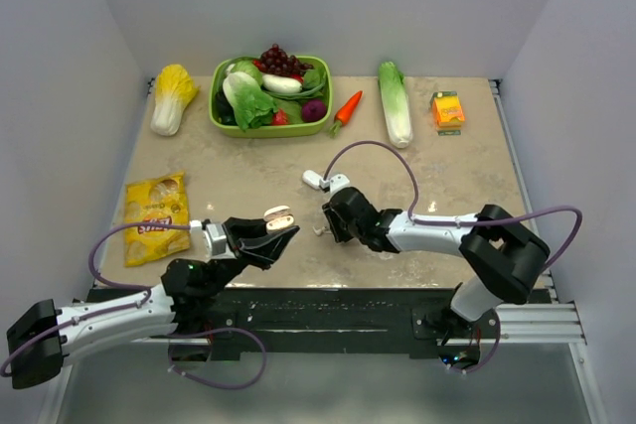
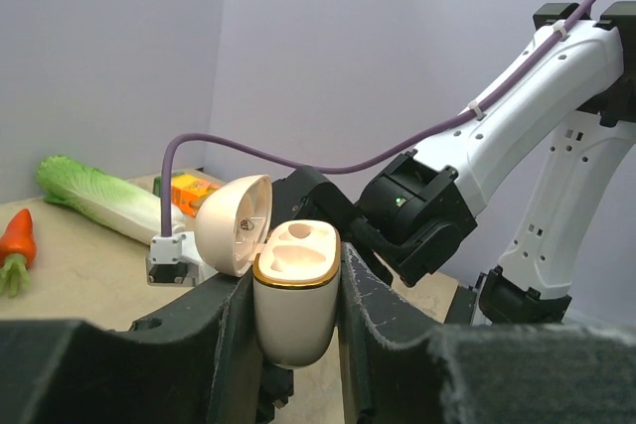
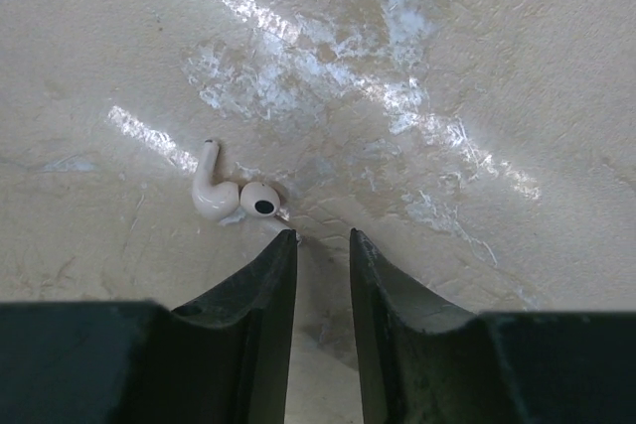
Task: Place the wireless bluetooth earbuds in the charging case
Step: Pick up the earbud from the center of the board.
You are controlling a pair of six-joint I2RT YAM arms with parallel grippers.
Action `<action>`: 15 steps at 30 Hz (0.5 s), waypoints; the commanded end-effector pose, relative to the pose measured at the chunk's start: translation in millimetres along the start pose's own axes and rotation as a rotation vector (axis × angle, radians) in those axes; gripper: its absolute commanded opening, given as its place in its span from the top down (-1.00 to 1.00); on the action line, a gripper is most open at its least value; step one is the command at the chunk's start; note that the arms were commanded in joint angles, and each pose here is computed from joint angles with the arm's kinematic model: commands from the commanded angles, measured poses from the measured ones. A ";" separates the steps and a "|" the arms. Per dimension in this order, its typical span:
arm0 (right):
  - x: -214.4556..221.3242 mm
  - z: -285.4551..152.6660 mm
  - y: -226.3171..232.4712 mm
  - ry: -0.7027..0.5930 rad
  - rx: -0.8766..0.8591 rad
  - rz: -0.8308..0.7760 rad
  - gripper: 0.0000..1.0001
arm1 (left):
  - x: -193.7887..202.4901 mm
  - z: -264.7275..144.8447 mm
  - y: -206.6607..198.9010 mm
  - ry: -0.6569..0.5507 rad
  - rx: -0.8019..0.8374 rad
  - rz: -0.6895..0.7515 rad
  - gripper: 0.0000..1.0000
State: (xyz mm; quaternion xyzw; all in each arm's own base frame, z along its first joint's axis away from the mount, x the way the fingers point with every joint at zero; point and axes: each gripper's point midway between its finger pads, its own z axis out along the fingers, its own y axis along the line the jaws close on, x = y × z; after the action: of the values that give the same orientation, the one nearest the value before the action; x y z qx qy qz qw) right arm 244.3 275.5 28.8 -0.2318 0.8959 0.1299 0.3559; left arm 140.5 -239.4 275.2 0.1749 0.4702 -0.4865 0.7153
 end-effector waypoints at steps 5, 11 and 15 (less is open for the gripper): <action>-25.6 11.8 5.5 -0.061 0.002 0.031 0.60 | 62.5 -44.8 17.2 0.148 -0.026 0.040 1.00; -11.3 11.9 7.1 -0.036 -0.015 0.047 0.66 | 64.1 -45.6 15.5 0.154 -0.019 0.030 1.00; -7.2 6.5 16.7 -0.038 -0.056 0.045 0.66 | 65.8 -47.3 16.5 0.158 -0.023 0.029 1.00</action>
State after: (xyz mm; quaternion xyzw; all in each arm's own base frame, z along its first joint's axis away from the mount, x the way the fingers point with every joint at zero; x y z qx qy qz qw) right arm 249.7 283.8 19.4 -0.2230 0.8986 0.1344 0.3532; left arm 140.4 -239.1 271.8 0.1790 0.4760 -0.4829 0.7128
